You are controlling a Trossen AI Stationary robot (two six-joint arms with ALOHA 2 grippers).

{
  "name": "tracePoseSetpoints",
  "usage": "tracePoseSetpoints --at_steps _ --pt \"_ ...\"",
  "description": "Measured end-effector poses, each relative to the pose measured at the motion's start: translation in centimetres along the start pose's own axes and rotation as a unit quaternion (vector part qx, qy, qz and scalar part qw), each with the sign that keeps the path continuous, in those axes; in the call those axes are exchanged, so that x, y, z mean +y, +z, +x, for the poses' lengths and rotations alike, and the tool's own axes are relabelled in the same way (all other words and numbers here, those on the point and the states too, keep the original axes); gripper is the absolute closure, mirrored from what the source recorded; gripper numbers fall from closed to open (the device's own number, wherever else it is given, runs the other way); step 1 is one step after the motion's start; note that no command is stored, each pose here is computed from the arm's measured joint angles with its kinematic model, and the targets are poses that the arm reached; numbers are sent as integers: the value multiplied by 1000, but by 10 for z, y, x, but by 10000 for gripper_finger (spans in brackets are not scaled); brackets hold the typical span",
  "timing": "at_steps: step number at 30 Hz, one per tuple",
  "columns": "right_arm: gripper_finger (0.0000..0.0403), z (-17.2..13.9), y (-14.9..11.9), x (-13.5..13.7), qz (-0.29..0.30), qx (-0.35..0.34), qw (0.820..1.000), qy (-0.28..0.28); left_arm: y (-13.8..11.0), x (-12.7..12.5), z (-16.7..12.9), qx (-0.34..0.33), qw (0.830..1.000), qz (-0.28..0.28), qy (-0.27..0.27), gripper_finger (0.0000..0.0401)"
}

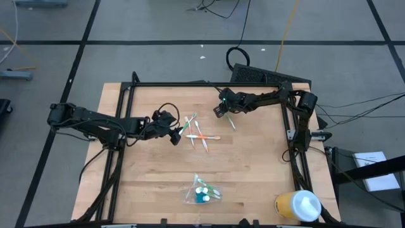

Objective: Pick & Place toothbrushing station
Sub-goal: Put the green toothbrush into the transparent organizer

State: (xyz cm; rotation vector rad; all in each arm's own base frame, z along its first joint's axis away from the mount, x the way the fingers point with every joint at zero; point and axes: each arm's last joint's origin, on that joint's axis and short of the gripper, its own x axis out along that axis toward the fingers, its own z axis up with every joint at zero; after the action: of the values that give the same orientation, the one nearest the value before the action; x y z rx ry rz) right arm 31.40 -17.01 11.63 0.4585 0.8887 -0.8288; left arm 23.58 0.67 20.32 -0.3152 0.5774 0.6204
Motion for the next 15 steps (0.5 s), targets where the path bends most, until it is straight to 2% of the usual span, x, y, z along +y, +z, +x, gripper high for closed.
tracePoseSetpoints --at_steps 9,15 --pt "293 -2 -8 7 -19 22 1000 0 -2 -3 -2 1 1000 4 -7 125" --pt "312 -2 -11 7 -31 38 999 0 -3 -5 -3 1 1000 10 -10 125"
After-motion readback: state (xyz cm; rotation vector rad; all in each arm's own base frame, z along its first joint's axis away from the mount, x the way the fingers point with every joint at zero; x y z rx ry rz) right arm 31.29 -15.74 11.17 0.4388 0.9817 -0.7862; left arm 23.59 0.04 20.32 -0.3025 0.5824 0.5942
